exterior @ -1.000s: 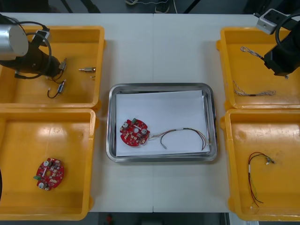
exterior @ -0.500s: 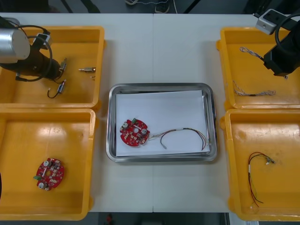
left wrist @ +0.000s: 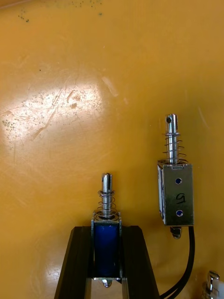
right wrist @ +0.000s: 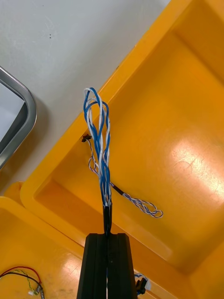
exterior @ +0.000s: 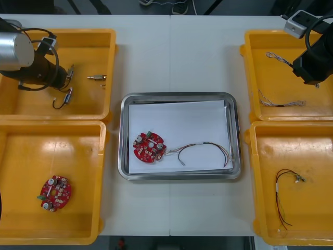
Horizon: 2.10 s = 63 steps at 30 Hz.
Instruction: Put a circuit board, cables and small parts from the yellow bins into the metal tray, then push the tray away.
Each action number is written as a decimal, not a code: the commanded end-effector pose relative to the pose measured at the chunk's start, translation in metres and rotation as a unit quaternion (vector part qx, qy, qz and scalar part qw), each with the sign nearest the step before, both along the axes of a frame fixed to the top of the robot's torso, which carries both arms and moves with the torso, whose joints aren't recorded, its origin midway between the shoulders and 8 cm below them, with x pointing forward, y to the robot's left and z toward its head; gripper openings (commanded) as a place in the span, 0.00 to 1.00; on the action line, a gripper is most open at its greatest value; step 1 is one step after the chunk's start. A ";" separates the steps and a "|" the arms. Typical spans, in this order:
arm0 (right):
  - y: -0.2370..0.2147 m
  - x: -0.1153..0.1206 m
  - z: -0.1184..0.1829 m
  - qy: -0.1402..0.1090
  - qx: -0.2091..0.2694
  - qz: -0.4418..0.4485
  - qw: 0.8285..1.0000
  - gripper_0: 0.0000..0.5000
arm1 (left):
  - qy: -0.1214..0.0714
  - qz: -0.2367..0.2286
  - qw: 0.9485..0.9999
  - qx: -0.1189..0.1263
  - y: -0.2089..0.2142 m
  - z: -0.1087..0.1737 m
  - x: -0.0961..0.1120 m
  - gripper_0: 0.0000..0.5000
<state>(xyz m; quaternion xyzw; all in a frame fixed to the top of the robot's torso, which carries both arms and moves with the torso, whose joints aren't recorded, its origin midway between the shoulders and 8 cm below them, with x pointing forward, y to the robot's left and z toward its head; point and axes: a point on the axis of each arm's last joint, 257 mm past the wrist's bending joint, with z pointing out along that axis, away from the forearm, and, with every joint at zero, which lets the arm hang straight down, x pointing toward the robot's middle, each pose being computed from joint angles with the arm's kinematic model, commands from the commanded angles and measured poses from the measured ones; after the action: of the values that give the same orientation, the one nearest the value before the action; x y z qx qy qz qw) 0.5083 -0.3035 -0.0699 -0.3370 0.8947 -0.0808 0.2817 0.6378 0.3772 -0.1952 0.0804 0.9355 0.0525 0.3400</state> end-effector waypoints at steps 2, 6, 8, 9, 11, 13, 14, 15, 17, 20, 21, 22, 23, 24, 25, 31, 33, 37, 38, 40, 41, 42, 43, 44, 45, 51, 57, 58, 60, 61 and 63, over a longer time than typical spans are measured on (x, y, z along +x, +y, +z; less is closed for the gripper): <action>-0.005 -0.003 0.009 -0.012 -0.020 0.003 1.000 0.00 | -0.006 -0.031 0.999 0.019 -0.006 0.003 0.003 0.00; -0.006 -0.002 0.009 -0.013 -0.022 0.001 1.000 0.00 | -0.014 -0.026 1.000 0.006 -0.006 0.019 0.007 0.00; -0.006 -0.002 0.009 -0.013 -0.022 0.001 1.000 0.00 | -0.012 -0.022 1.000 0.003 -0.004 0.028 0.006 0.00; -0.006 -0.002 0.009 -0.013 -0.022 0.001 1.000 0.00 | -0.014 -0.021 1.000 -0.001 -0.004 0.038 0.005 0.00; -0.006 -0.002 0.009 -0.013 -0.022 0.001 1.000 0.00 | -0.013 -0.019 1.000 -0.005 -0.003 0.049 0.003 0.00; -0.007 -0.002 0.009 -0.014 -0.025 0.000 1.000 0.00 | -0.012 -0.018 1.000 -0.007 -0.001 0.062 -0.001 0.00; -0.007 -0.002 0.009 -0.013 -0.025 0.002 1.000 0.00 | -0.012 -0.019 1.000 -0.007 -0.001 0.065 -0.001 0.00; -0.007 -0.002 0.009 -0.014 -0.025 0.001 1.000 0.00 | -0.013 -0.019 1.000 -0.006 -0.001 0.071 -0.003 0.00; -0.007 -0.002 0.009 -0.013 -0.025 0.002 1.000 0.00 | -0.015 -0.020 1.000 -0.002 0.001 0.080 -0.005 0.00; -0.007 -0.002 0.009 -0.014 -0.026 0.002 1.000 0.00 | -0.019 -0.022 1.000 0.003 0.001 0.092 -0.007 0.00; -0.007 -0.002 0.009 -0.013 -0.025 0.002 1.000 0.00 | -0.020 -0.022 1.000 0.005 0.001 0.096 -0.008 0.00; -0.007 -0.002 0.009 -0.013 -0.025 0.003 1.000 0.00 | -0.019 -0.022 1.000 0.007 0.000 0.099 -0.009 0.00; -0.007 -0.002 0.009 -0.013 -0.025 0.003 1.000 0.00 | -0.020 -0.022 1.000 0.008 -0.001 0.100 -0.010 0.00; -0.007 -0.002 0.009 -0.013 -0.025 0.003 1.000 0.00 | -0.021 -0.022 0.999 0.010 -0.002 0.104 -0.010 0.00; -0.007 -0.002 0.009 -0.013 -0.026 0.004 1.000 0.00 | -0.022 -0.024 0.999 0.011 -0.005 0.107 -0.011 0.00; -0.007 -0.002 0.009 -0.013 -0.026 0.004 1.000 0.00 | -0.021 -0.027 0.999 0.017 -0.015 0.125 -0.018 0.00; -0.007 -0.002 0.009 -0.014 -0.026 0.003 1.000 0.00 | -0.018 -0.023 0.999 0.014 -0.019 0.129 -0.023 0.00; -0.008 -0.002 0.009 -0.014 -0.027 0.002 1.000 0.00 | -0.014 -0.017 1.000 0.004 -0.036 0.139 -0.032 0.00; -0.008 -0.002 0.009 -0.014 -0.027 0.002 1.000 0.00 | -0.013 -0.017 1.000 0.005 -0.043 0.140 -0.035 0.00; -0.008 -0.002 0.009 -0.013 -0.026 0.002 1.000 0.00 | -0.012 -0.015 1.000 0.004 -0.051 0.142 -0.038 0.00; -0.008 -0.002 0.009 -0.014 -0.027 0.002 1.000 0.00 | -0.011 -0.015 1.000 0.003 -0.055 0.143 -0.040 0.00; -0.008 -0.002 0.009 -0.014 -0.027 0.002 1.000 0.00 | -0.012 -0.014 1.000 0.001 -0.061 0.144 -0.042 0.00; -0.009 -0.002 0.009 -0.014 -0.027 0.001 1.000 0.00 | -0.010 -0.013 1.000 -0.001 -0.069 0.144 -0.044 0.00; -0.008 -0.002 0.009 -0.014 -0.027 0.001 1.000 0.00 | -0.010 -0.012 1.000 -0.003 -0.077 0.145 -0.047 0.00; -0.008 -0.002 0.009 -0.014 -0.027 0.001 1.000 0.00 | -0.010 -0.011 1.000 -0.005 -0.081 0.145 -0.048 0.00; -0.009 -0.001 0.009 -0.014 -0.028 0.000 1.000 0.00 | -0.008 0.002 1.000 -0.019 -0.127 0.146 -0.066 0.00; -0.009 -0.002 0.009 -0.014 -0.028 0.001 1.000 0.00 | -0.003 0.009 0.999 -0.046 -0.172 0.142 -0.085 0.00; -0.009 -0.002 0.009 -0.014 -0.028 0.001 1.000 0.00 | -0.001 0.009 0.999 -0.053 -0.182 0.140 -0.088 0.00; -0.009 -0.002 0.009 -0.014 -0.028 0.001 1.000 0.00 | 0.000 0.010 0.998 -0.059 -0.194 0.138 -0.093 0.00; -0.009 -0.002 0.009 -0.014 -0.028 0.001 1.000 0.00 | 0.002 0.010 0.998 -0.062 -0.203 0.134 -0.096 0.00; -0.009 -0.002 0.009 -0.014 -0.028 0.001 1.000 0.00 | 0.005 0.012 0.998 -0.069 -0.216 0.130 -0.100 0.00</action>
<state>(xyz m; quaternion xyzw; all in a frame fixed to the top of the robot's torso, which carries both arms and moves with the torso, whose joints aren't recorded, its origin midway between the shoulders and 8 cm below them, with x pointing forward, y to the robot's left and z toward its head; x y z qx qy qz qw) 0.5089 -0.3064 -0.0692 -0.3339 0.8952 -0.0867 0.2821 0.5404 0.2000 -0.0880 0.0456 0.9489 0.0062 0.3121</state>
